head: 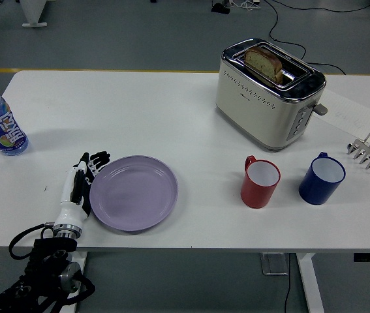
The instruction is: Push plate across desktop
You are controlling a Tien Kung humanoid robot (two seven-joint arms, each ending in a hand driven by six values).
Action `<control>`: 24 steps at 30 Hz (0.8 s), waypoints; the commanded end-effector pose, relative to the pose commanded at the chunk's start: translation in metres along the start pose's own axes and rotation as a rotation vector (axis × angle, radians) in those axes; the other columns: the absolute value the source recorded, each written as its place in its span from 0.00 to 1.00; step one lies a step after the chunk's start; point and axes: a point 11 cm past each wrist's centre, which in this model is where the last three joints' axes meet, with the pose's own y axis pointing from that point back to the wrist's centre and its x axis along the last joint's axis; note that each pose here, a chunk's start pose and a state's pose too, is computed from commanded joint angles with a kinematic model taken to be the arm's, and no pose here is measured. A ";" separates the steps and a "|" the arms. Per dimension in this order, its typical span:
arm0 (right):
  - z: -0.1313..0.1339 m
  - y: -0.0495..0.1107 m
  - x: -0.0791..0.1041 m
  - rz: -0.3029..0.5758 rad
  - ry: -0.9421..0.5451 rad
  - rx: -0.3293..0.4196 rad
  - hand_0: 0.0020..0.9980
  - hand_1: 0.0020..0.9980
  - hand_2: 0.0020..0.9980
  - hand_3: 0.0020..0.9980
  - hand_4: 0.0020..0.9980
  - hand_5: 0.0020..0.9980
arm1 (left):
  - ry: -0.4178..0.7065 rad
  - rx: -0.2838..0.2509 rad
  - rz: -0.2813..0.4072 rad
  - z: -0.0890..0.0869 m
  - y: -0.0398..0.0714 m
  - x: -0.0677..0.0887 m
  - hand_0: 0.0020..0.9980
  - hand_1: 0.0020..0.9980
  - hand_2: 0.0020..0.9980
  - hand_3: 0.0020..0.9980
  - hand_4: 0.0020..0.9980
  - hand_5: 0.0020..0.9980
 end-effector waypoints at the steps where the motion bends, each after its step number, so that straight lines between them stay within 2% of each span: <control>1: 0.000 0.000 0.000 0.000 0.002 0.001 0.62 0.52 0.66 0.66 0.42 0.76 | 0.002 -0.001 -0.007 0.001 0.000 -0.003 0.74 0.75 0.70 0.61 0.45 1.00; 24: -0.003 0.000 -0.003 -0.004 0.019 0.003 0.62 0.53 0.65 0.66 0.42 0.75 | 0.021 0.021 -0.108 -0.004 0.007 -0.038 0.74 0.75 0.70 0.61 0.45 1.00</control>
